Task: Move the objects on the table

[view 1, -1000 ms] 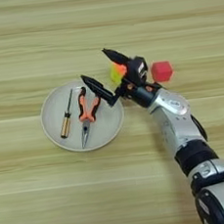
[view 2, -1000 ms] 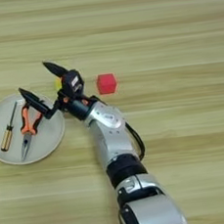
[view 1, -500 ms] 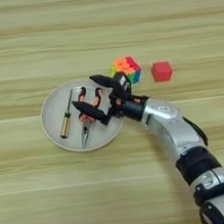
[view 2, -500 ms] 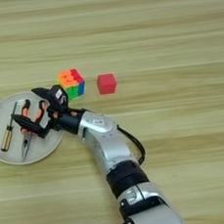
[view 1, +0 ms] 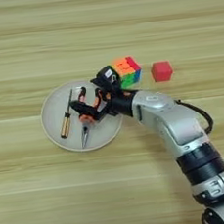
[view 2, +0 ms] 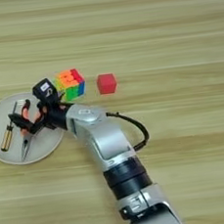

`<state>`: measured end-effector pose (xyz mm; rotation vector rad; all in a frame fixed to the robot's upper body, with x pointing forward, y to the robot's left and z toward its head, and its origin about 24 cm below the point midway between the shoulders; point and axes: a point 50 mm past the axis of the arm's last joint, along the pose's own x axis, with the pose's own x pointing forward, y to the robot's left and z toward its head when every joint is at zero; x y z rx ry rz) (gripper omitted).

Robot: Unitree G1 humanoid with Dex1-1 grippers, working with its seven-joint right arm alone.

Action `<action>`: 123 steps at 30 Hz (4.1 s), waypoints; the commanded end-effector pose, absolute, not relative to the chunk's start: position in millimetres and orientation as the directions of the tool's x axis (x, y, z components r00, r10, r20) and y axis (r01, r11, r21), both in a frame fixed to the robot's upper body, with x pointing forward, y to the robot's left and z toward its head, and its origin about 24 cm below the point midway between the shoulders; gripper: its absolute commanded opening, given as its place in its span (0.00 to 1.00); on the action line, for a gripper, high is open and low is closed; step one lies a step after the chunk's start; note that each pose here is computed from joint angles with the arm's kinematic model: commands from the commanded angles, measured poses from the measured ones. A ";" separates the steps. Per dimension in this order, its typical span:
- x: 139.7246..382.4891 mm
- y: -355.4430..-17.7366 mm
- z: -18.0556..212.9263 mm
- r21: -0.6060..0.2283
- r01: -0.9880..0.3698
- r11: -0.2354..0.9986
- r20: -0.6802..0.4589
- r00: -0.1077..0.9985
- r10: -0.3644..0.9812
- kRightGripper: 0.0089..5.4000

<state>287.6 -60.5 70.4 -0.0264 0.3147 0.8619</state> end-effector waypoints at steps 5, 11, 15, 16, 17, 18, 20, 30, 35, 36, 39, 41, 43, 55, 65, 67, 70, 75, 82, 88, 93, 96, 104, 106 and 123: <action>292.7 -52.5 94.8 0.016 -0.771 0.637 -0.242 0.615 0.750 1.00; 293.6 -55.0 89.3 -0.015 -0.748 0.664 -0.285 0.640 0.714 1.00; 292.2 -56.1 86.3 -0.078 -0.723 0.686 -0.302 0.673 0.675 1.00; 291.4 -56.0 85.4 -0.084 -0.721 0.688 -0.306 0.676 0.671 1.00; 290.6 -56.3 84.8 -0.094 -0.718 0.689 -0.309 0.680 0.666 1.00; 290.0 -56.7 84.4 -0.102 -0.716 0.691 -0.311 0.683 0.661 1.00; 288.6 -57.5 84.0 -0.110 -0.713 0.693 -0.313 0.686 0.657 1.00; 279.0 -69.3 81.6 -0.081 -0.725 0.684 -0.334 0.666 0.667 1.00; 275.7 -71.2 85.9 -0.027 -0.737 0.676 -0.335 0.643 0.688 1.00; 275.1 -71.4 86.7 0.007 -0.743 0.669 -0.336 0.628 0.702 1.00; 275.9 -73.5 89.2 0.032 -0.747 0.664 -0.342 0.616 0.709 1.00; 276.3 -73.4 90.1 0.040 -0.751 0.659 -0.349 0.607 0.714 1.00; 276.8 -72.8 89.9 0.054 -0.753 0.656 -0.356 0.599 0.717 1.00; 284.1 -57.1 70.2 0.099 -0.725 0.681 -0.446 0.579 0.682 1.00; 289.2 -37.4 67.4 0.066 -0.759 0.648 -0.452 0.556 0.698 1.00; 290.1 -33.6 67.8 0.047 -0.767 0.640 -0.450 0.555 0.699 1.00; 290.9 -28.2 67.9 0.018 -0.778 0.628 -0.449 0.555 0.701 1.00; 291.8 -23.2 63.7 -0.002 -0.789 0.614 -0.452 0.549 0.703 1.00; 292.8 -24.8 59.2 -0.028 -0.795 0.606 -0.443 0.553 0.706 0.88; 295.8 -27.1 54.6 -0.027 -0.789 0.614 -0.449 0.558 0.697 0.77; 298.7 -29.7 53.8 -0.028 -0.780 0.625 -0.446 0.569 0.691 0.68; 300.6 -31.2 54.1 -0.028 -0.775 0.632 -0.443 0.576 0.687 0.61; 303.4 -33.3 54.1 -0.028 -0.762 0.646 -0.436 0.591 0.679 0.48; 303.7 -33.9 54.0 -0.027 -0.761 0.649 -0.435 0.593 0.678 0.45; 312.9 -38.3 84.0 -0.139 -0.694 0.706 -0.270 0.713 0.647 0.43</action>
